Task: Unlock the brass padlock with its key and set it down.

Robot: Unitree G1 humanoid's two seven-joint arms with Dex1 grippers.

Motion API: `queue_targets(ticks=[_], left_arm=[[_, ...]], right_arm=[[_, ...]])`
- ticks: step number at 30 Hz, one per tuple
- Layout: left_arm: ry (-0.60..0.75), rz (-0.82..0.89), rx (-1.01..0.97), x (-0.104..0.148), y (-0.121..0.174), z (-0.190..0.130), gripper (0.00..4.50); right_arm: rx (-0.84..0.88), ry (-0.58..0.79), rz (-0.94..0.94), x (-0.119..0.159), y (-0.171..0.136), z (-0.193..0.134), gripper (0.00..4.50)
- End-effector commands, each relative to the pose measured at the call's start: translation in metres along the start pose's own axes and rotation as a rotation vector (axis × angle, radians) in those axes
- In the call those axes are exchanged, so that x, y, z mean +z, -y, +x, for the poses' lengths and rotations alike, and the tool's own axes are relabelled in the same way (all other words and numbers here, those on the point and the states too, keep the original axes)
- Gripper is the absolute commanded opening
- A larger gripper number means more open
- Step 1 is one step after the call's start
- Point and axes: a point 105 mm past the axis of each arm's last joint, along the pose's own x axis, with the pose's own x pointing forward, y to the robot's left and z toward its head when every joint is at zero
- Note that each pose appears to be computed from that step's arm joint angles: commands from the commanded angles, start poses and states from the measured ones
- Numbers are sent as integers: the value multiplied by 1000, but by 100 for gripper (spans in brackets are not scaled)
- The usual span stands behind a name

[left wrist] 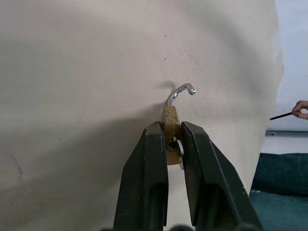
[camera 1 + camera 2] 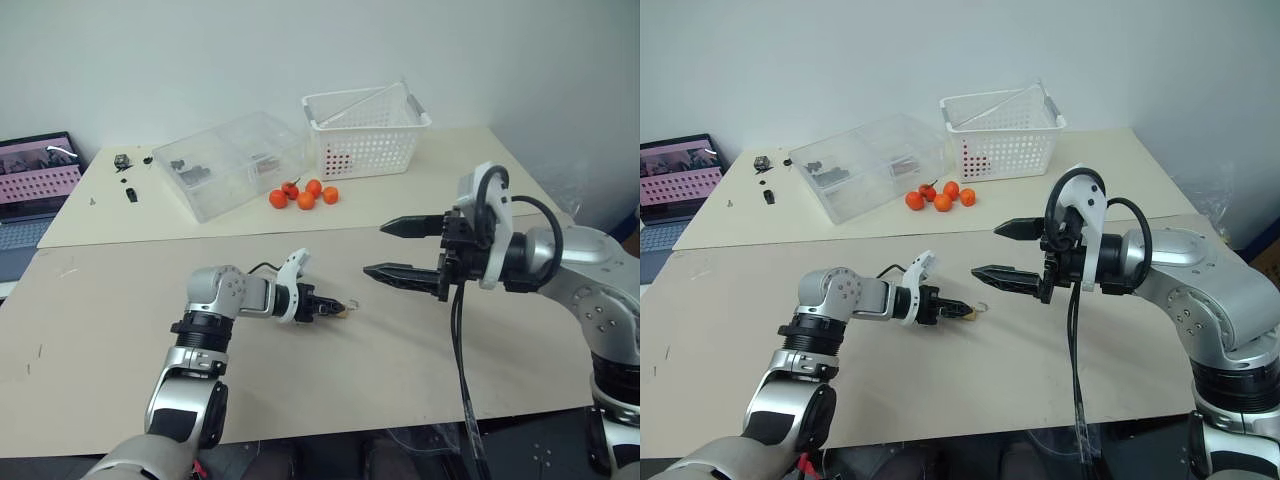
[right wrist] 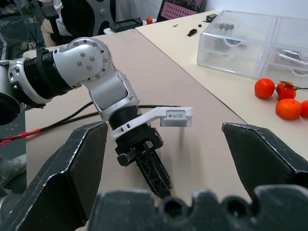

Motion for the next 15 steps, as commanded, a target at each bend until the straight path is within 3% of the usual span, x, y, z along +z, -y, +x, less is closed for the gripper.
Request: queue_targets(ticks=[1,2,11,15], left_arm=[[-27,-41,95,-10,-25,-13,104],[-17,-39,104,-8,-27,-17,117],[100,-13,174,24,-42,-66,446],[161,43,245,41,-50,-101,446]], right_arm=[[-22,21,-59,6,2,-3,450],[-19,20,-61,6,2,-2,450],[5,11,-67,1,3,1,450],[15,7,-66,1,5,2,450]])
